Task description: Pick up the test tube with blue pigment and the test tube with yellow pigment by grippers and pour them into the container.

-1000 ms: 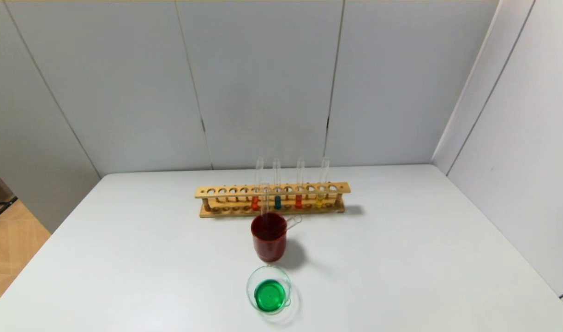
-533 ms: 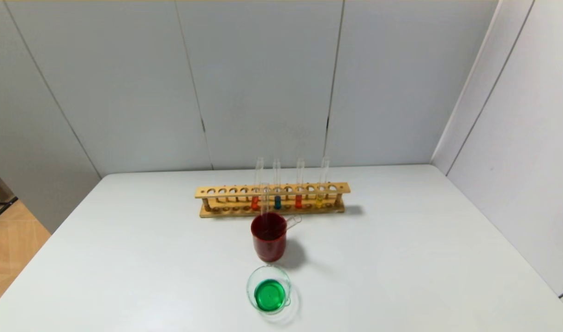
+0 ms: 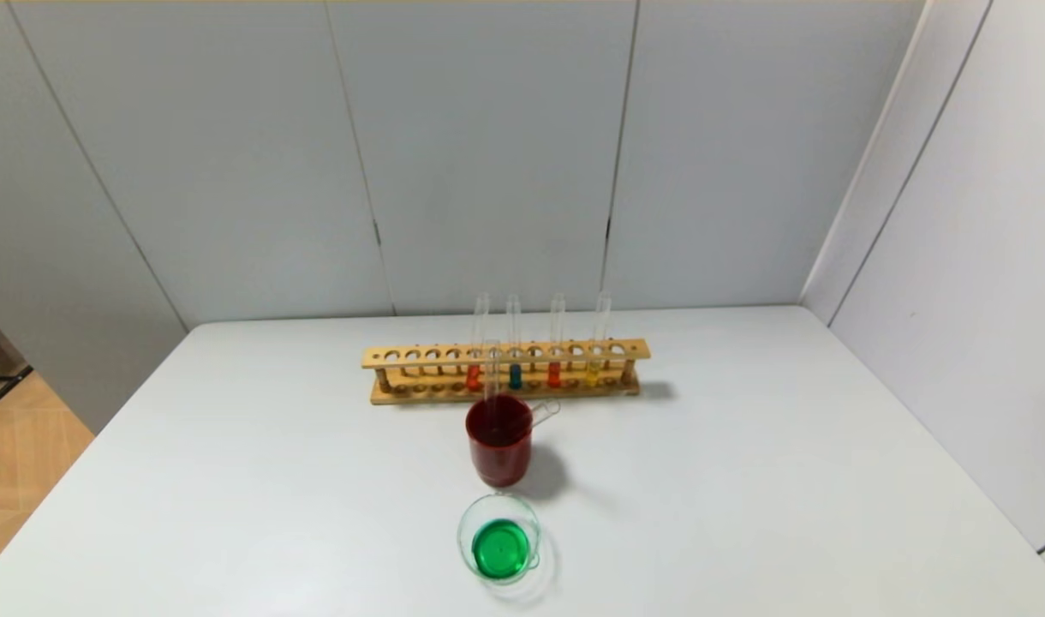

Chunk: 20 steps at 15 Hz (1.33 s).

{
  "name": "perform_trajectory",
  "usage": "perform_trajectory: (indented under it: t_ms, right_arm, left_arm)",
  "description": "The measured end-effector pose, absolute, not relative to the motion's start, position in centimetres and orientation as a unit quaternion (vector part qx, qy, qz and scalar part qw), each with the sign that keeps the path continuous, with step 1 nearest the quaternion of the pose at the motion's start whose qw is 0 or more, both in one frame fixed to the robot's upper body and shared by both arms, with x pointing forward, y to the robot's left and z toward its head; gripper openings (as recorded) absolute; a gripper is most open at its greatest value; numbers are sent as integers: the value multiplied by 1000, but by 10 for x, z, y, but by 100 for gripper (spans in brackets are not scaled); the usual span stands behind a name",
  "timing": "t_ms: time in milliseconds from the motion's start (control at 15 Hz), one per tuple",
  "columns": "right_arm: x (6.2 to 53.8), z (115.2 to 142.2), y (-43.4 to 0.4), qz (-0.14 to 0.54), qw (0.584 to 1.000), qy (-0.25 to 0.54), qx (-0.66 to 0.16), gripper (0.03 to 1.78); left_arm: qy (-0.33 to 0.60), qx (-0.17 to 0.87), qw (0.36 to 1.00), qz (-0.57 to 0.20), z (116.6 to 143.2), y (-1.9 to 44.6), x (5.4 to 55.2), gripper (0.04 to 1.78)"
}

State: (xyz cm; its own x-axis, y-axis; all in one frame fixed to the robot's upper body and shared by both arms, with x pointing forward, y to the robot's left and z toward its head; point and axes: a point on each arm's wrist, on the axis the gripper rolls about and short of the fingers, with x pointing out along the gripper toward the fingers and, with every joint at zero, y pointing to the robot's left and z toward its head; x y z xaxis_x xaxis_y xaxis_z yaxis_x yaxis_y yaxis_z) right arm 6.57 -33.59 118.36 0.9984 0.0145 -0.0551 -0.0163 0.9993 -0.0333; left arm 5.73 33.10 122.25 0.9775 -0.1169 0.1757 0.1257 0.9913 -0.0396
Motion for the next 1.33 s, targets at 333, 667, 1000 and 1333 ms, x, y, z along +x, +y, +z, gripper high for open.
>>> perform_trajectory:
  t_ms: [333,667,1000,1333]
  right_arm:
    - [66,1184,-336,8,999,27,-17,174]
    - [67,1183,-336,5,1000,23,-15,174]
    - [69,1184,-336,3,1000,-2,-10,174]
    - [69,1184,-336,3,1000,-2,-10,174]
  left_arm:
    - [-7,23,1000,-1,1185,333,69,174]
    - [-3,13,1000,-2,1184,333,68,174]
    - [-4,-3,1000,1,1183,333,69,174]
    - [-4,-3,1000,1,1183,333,69,174]
